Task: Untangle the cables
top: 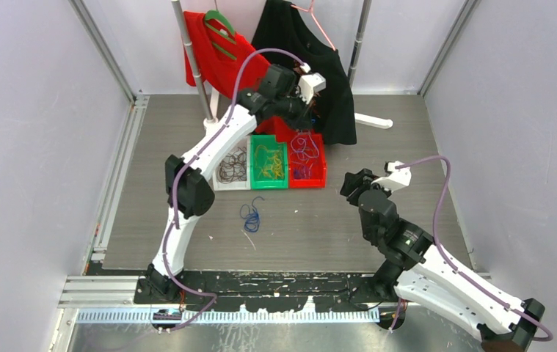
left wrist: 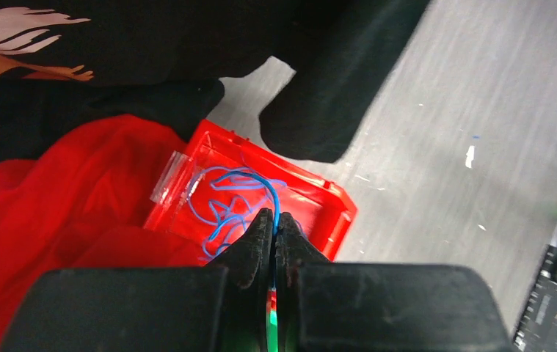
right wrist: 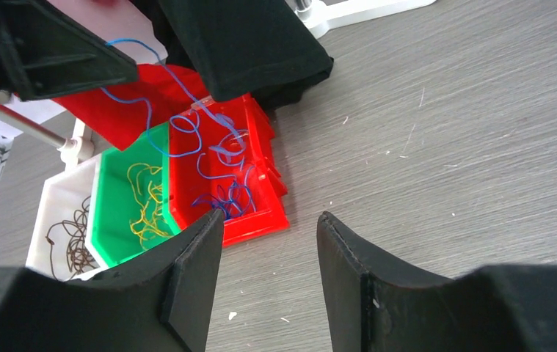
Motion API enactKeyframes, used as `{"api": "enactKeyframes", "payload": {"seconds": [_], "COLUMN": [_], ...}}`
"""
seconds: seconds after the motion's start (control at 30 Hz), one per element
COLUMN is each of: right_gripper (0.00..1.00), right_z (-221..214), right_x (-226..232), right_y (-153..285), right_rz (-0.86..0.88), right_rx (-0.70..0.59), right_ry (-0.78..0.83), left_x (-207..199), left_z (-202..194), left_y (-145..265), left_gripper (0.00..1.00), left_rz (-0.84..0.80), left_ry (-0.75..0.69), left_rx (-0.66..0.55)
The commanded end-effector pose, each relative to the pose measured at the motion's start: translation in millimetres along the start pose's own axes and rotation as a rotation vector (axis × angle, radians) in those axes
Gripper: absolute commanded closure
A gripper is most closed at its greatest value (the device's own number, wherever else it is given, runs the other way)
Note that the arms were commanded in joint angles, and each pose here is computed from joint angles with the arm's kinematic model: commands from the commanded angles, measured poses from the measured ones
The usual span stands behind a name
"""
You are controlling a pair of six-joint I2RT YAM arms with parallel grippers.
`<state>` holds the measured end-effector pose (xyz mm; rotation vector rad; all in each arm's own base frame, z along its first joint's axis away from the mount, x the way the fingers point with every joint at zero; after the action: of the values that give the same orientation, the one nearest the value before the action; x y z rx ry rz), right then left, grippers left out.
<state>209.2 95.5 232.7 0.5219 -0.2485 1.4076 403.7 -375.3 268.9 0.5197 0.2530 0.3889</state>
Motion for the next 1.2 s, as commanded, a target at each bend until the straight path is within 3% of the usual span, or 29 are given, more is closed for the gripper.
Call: {"api": "enactKeyframes", "payload": {"seconds": [0.0,0.2,0.63,0.77,0.83,0.87,0.93,1.03,1.17], "right_gripper": [0.46,0.46,0.47,0.47,0.47,0.47,0.47,0.47,0.47], "right_z": [5.7,6.8,0.4,3.2,4.8,4.9,5.6,7.7,9.9], "right_x": [-6.5,-13.8,-12.2,-11.4,-10.5,-9.9,-8.8,-6.5,-4.5], "right_y": [1.4,3.1,-0.4,0.1,0.4,0.6,0.4,0.2,0.7], "right_rz": [-0.020,-0.031,-0.021,-0.018,-0.014,-0.011,-0.007,-0.003,0.002], "right_rx": [-0.031,-0.035,0.001,0.004,0.005,0.009,0.012,0.015,0.017], "right_ry": [-0.044,-0.043,-0.029,-0.028,-0.029,-0.025,-0.020,-0.014,-0.018], "left_x": [12.0,27.3,28.5,26.0,21.2,17.4,10.2,-0.6,-7.8], "left_z": [19.1,-12.3,-65.9,-66.4,-61.5,-58.5,-51.6,-43.7,-30.8], "left_y": [-20.7,-53.4,-76.8,-68.5,-60.4,-56.0,-45.7,-31.9,-15.4], "left_gripper": [1.00,1.00,1.00,0.83,0.63,0.46,0.29,0.18,0.13], "left_rz": [0.071,0.091,0.086,0.102,0.096,0.089,0.066,0.038,0.037], "left_ry": [-0.152,-0.144,-0.087,-0.083,-0.073,-0.066,-0.061,-0.043,-0.031], "left_rx": [-0.089,-0.032,0.080,0.113,0.120,0.118,0.109,0.106,0.088]}}
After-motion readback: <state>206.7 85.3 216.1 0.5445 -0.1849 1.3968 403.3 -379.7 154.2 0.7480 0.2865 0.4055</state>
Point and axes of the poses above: each gripper's point midway between its finger pads, its own y axis back along the fingers, its own x axis along the line the jaws close on, z = x × y, the point moved 4 cm from there along y, back along the fingers, and after that the axes turned 3 degrees about -y, right-handed, at the moved point
